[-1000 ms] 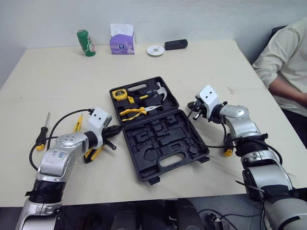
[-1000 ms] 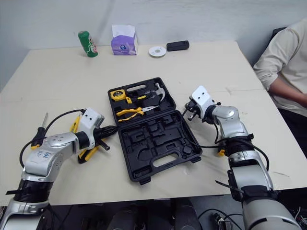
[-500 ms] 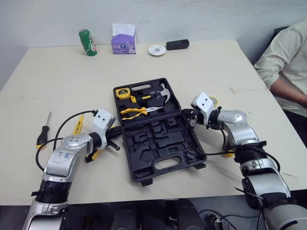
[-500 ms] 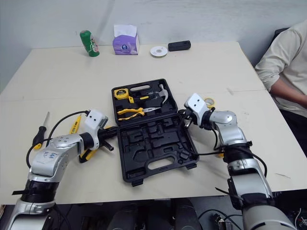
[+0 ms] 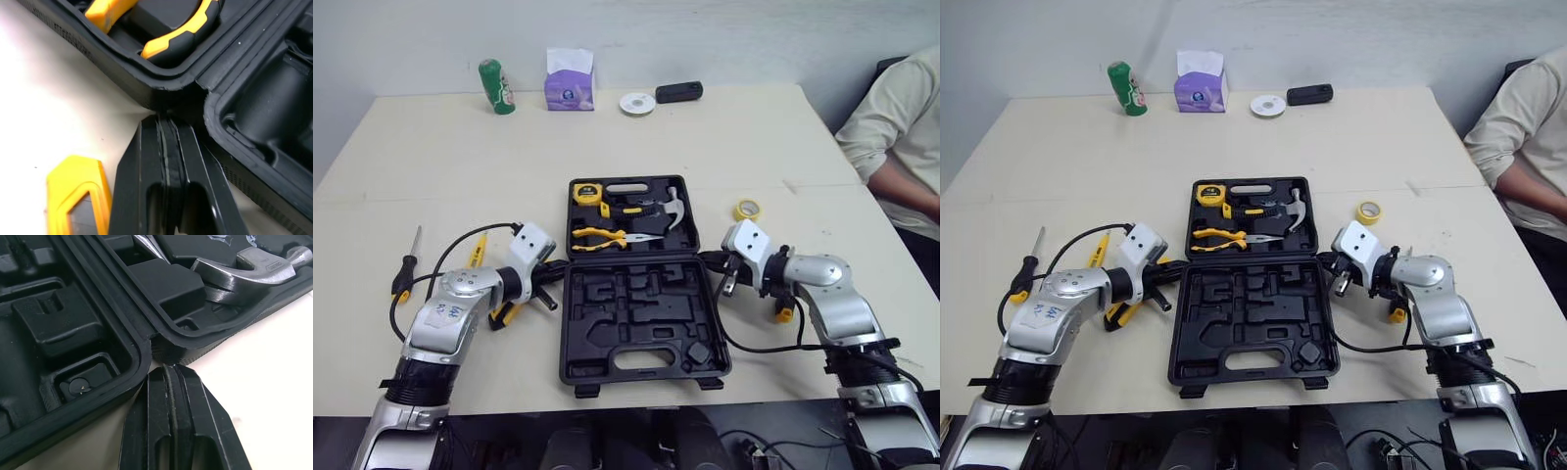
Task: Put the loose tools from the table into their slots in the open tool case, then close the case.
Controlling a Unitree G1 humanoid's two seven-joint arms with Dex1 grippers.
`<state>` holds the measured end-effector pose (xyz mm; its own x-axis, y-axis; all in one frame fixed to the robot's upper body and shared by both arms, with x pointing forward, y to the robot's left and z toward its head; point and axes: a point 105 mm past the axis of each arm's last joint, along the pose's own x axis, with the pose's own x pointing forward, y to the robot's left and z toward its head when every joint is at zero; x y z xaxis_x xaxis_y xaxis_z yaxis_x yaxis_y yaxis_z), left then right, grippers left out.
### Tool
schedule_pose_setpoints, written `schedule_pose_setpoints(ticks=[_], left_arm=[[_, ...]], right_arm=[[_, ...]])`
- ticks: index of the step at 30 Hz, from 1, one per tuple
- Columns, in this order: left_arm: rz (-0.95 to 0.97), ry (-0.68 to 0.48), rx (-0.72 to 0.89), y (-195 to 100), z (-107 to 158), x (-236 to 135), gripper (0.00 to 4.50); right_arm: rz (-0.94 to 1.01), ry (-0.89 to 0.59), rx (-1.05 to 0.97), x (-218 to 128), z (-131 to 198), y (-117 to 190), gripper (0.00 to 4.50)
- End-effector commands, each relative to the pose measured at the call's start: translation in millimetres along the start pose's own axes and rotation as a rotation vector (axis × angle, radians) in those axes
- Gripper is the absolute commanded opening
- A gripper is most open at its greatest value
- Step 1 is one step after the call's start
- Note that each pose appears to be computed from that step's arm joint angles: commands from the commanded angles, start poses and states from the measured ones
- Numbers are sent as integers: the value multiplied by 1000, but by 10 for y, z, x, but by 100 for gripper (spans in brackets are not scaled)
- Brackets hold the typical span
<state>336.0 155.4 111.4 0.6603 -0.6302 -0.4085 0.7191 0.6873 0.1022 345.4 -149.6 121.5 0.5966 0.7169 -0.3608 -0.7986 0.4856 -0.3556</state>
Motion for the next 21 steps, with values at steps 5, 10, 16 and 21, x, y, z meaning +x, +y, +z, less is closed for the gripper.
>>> schedule_pose_setpoints(ticks=[5,10,16,21], left_arm=[[-150,-67,103,-239,202,187,7],[-115,-35,121,-143,127,186,7],[-109,-43,119,-137,121,176,7],[-94,-54,118,-141,127,179,7]], right_arm=[[65,-93,-16,79,264,256,0],[8,-35,-6,68,128,204,0],[-20,-8,-14,29,72,163,0],[-15,-16,-14,41,110,166,0]])
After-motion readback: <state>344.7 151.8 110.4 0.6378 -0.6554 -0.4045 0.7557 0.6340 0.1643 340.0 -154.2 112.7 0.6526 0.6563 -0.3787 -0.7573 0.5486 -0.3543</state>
